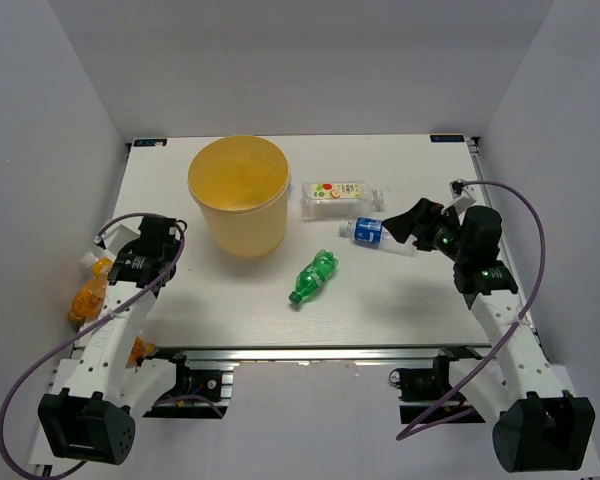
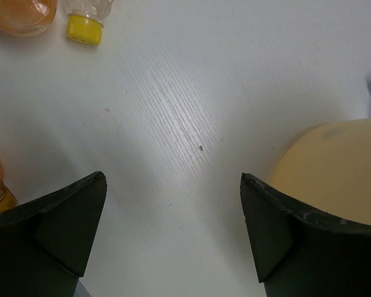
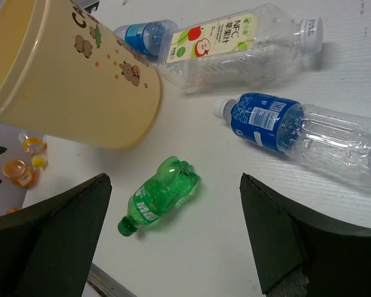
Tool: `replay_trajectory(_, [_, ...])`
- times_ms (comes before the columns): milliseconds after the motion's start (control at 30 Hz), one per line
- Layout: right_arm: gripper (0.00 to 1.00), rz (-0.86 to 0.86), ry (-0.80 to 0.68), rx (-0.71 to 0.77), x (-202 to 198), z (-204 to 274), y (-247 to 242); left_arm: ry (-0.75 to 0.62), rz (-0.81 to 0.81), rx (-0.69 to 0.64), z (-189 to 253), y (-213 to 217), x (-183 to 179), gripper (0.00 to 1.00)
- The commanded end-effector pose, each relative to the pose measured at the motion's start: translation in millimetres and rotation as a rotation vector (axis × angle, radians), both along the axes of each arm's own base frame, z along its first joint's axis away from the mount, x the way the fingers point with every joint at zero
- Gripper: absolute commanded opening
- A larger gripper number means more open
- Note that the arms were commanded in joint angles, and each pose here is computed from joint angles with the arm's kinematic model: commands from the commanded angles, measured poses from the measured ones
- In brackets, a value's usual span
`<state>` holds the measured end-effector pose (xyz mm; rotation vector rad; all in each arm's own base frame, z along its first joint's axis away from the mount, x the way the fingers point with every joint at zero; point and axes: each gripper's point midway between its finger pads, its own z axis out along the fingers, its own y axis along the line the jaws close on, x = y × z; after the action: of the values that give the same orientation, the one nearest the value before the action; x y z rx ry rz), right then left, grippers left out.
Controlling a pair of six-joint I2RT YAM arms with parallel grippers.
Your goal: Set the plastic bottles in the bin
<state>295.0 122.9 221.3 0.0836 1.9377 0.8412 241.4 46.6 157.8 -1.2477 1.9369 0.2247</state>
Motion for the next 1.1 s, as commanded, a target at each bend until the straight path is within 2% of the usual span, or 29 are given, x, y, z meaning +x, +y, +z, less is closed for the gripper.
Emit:
replay_trajectory(0, [0.89, 0.051, -0.08, -0.008, 2, 13, 5, -0.033, 0.013, 0.024, 19, 5, 2, 0.98])
replay_trajectory(167, [0.89, 0.207, -0.041, -0.041, -19, -1, 37, -0.015, 0.028, 0.011, 15, 5, -8, 0.98])
replay_trajectory(233, [0.89, 0.111, -0.002, -0.144, -10, -18, 39, -0.003, 0.035, 0.008, 11, 6, -13, 0.98])
replay_trajectory(300, [0.89, 0.163, 0.025, -0.161, -21, -27, 66, 0.02, 0.066, 0.015, 5, 10, -21, 0.98])
replay_trajectory(400, [0.89, 0.123, 0.134, -0.196, -23, -56, 87, 0.057, 0.114, 0.045, 2, 18, -35, 0.98])
replay_trajectory(433, [0.89, 0.036, 0.146, -0.236, -16, -63, 82, 0.067, 0.123, 0.052, 2, 20, -39, 0.98])
replay_trajectory(633, [0.89, -0.087, 0.256, -0.227, -19, -98, 116, 0.02, 0.097, 0.034, 5, 17, -40, 0.98])
replay_trajectory(867, [0.89, -0.023, 0.313, -0.309, -13, -124, 151, 0.027, 0.08, 0.032, -5, 16, -48, 0.98])
replay_trajectory(1067, [0.89, -0.06, 0.378, -0.383, -11, -154, 157, -0.006, 0.081, 0.028, -5, 16, -43, 0.98])
